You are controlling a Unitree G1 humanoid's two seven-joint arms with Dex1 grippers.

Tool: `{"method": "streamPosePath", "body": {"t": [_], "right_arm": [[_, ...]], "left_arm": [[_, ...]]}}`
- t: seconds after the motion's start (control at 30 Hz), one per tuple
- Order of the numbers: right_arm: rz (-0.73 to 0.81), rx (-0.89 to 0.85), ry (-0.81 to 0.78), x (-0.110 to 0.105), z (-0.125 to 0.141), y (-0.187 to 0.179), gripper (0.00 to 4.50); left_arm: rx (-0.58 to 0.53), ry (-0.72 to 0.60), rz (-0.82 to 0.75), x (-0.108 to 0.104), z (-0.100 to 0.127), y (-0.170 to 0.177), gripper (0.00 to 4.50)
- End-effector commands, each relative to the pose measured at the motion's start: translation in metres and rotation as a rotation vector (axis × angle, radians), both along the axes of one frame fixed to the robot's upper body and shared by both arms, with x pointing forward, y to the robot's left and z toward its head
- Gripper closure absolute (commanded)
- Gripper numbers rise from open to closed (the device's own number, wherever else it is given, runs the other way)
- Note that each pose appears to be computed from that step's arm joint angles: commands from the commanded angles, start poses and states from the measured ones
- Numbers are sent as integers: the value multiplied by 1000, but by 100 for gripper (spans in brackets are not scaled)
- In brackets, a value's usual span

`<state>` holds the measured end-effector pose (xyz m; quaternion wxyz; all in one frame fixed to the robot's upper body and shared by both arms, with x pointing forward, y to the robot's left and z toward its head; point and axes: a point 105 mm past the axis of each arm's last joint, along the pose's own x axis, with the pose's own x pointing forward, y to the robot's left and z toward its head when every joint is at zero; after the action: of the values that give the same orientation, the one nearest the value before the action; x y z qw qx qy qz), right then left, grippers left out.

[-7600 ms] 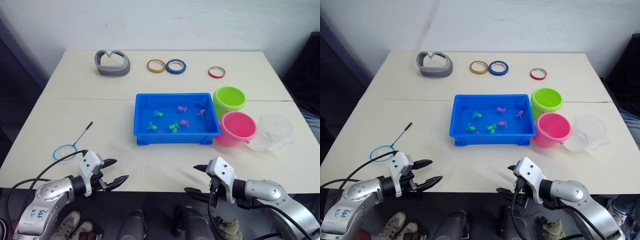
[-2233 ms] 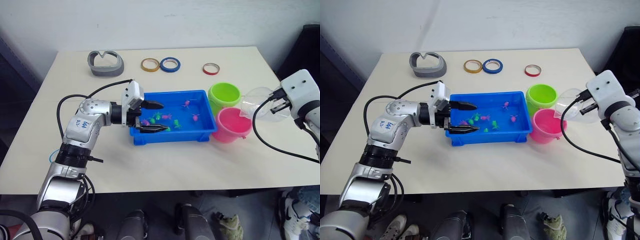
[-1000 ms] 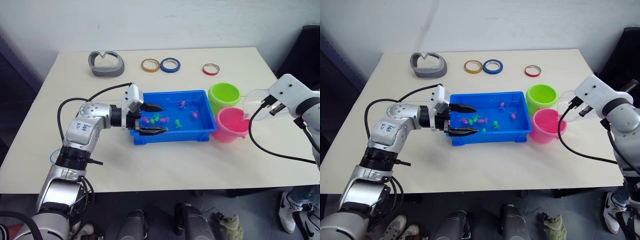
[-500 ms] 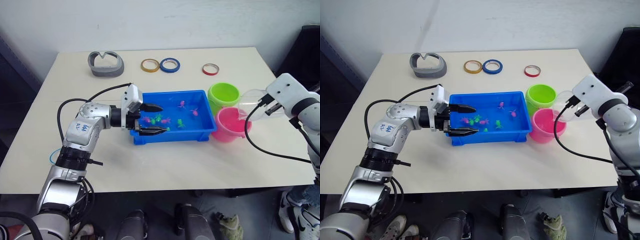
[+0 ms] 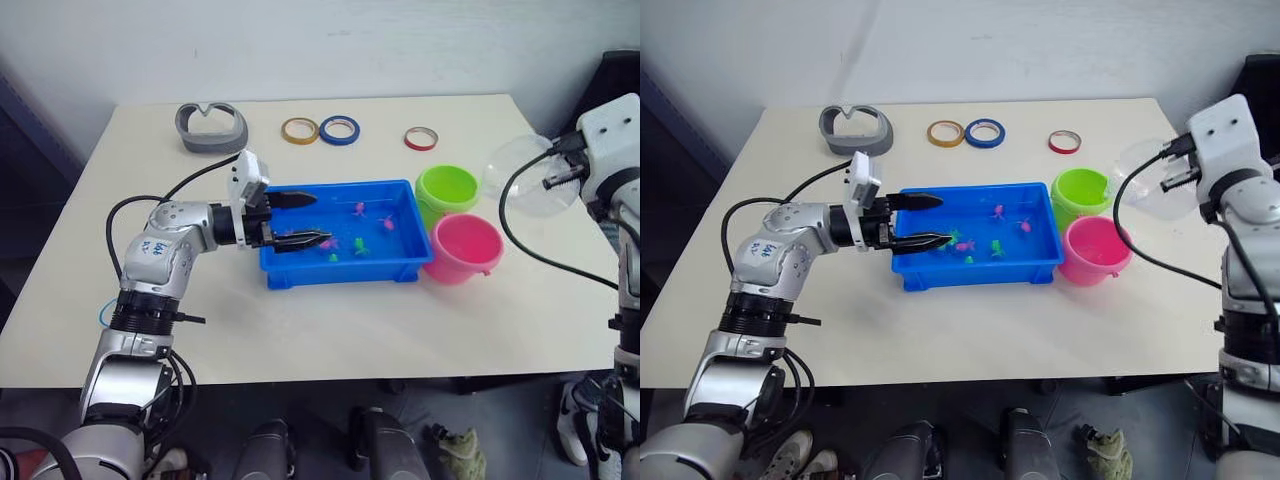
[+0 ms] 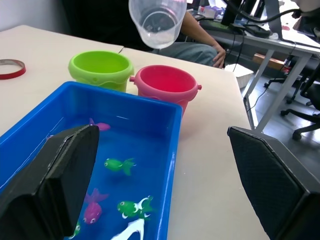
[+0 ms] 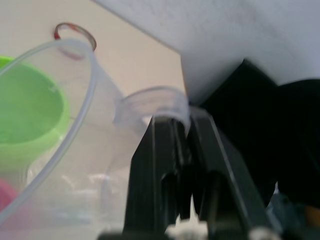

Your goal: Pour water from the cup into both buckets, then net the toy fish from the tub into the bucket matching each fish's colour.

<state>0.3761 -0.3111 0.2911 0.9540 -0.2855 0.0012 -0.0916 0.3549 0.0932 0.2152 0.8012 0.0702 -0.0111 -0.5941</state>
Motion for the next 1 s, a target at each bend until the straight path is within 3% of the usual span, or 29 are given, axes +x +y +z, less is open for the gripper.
{"method": "streamPosePath", "body": {"t": [0.03, 0.47, 1.0], "right_arm": [[-27, -20, -82, 6, 24, 1, 445], [-70, -135, -46, 52, 10, 16, 445], [-12, -481, -79, 72, 11, 57, 445]], "left_arm": [[-7, -65, 26, 4, 17, 8, 0], [39, -76, 41, 14, 15, 18, 0], [58, -88, 32, 9, 14, 18, 0]]}}
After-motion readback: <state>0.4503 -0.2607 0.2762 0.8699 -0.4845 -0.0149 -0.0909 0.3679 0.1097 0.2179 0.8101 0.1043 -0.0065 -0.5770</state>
